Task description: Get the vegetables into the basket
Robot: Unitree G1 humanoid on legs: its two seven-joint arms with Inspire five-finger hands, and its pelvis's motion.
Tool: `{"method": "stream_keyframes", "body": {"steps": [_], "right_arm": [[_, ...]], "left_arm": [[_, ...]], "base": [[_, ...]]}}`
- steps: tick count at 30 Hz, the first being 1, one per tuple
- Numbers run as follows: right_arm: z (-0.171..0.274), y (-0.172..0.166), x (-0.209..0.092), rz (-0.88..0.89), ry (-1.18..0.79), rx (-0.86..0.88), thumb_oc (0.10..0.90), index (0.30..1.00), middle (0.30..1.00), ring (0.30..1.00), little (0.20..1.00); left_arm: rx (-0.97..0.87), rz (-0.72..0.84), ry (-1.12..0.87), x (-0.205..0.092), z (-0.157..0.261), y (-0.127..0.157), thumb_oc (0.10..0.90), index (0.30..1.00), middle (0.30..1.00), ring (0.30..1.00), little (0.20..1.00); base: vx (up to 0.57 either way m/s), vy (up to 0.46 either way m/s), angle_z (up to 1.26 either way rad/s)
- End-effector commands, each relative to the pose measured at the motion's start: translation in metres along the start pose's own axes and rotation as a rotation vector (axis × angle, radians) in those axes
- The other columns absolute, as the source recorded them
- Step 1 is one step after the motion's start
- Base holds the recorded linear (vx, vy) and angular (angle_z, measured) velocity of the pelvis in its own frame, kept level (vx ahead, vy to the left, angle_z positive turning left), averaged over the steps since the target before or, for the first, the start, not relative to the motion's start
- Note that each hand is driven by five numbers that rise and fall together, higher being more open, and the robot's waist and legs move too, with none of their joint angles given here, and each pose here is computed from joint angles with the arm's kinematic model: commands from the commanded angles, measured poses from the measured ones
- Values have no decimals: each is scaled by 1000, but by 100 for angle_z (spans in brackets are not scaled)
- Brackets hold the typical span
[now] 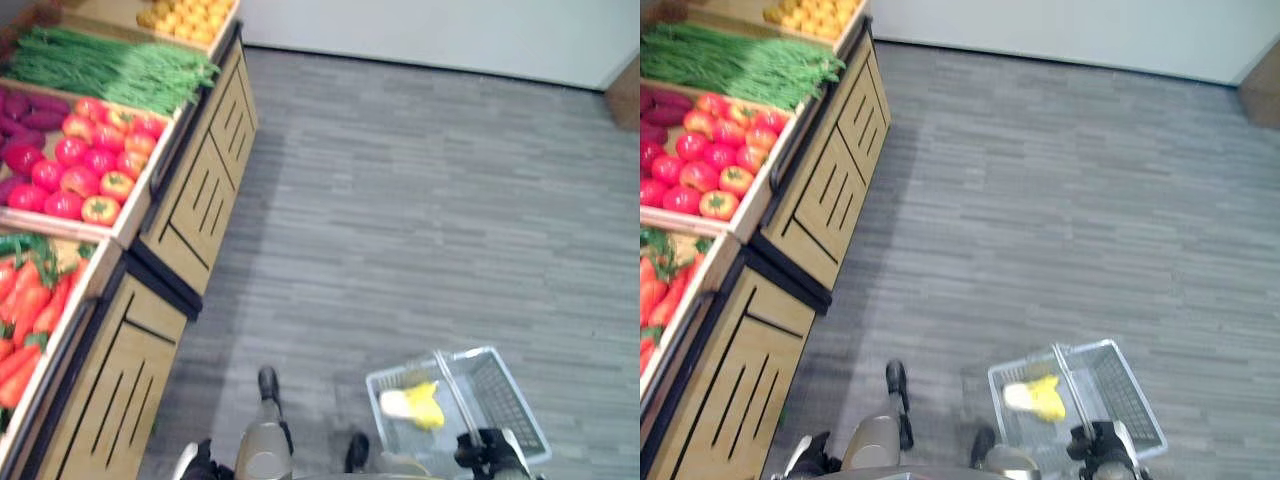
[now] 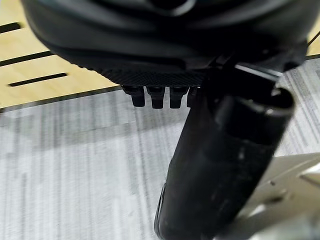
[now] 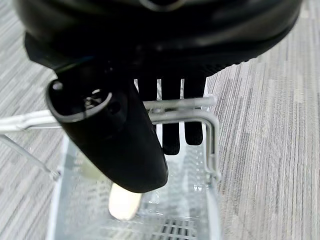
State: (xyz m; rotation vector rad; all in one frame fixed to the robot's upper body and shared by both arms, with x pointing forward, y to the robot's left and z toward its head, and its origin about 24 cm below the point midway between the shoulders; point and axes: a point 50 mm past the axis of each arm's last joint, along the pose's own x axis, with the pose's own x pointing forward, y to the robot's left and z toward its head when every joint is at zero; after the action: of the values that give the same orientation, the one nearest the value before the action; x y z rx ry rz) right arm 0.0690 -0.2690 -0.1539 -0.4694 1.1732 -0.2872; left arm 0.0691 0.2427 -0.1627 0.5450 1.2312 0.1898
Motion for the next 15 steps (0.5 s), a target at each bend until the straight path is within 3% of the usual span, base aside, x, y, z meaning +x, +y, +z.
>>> {"method": "stream_keyframes", "body": {"steps": [1,15], "right_arm": [[31,-30,8,-93,-118,1,400,300,300,300,300],[66,-14,9,-46,-214,12,400,300,300,300,300]], "left_arm": [[46,43,-134,4,34,10,900,1000,1000,1000,1000],[-5,91,-171,8,50,28,900,1000,1000,1000,1000]], "base": [[279,327,2],[108,151,7]]}}
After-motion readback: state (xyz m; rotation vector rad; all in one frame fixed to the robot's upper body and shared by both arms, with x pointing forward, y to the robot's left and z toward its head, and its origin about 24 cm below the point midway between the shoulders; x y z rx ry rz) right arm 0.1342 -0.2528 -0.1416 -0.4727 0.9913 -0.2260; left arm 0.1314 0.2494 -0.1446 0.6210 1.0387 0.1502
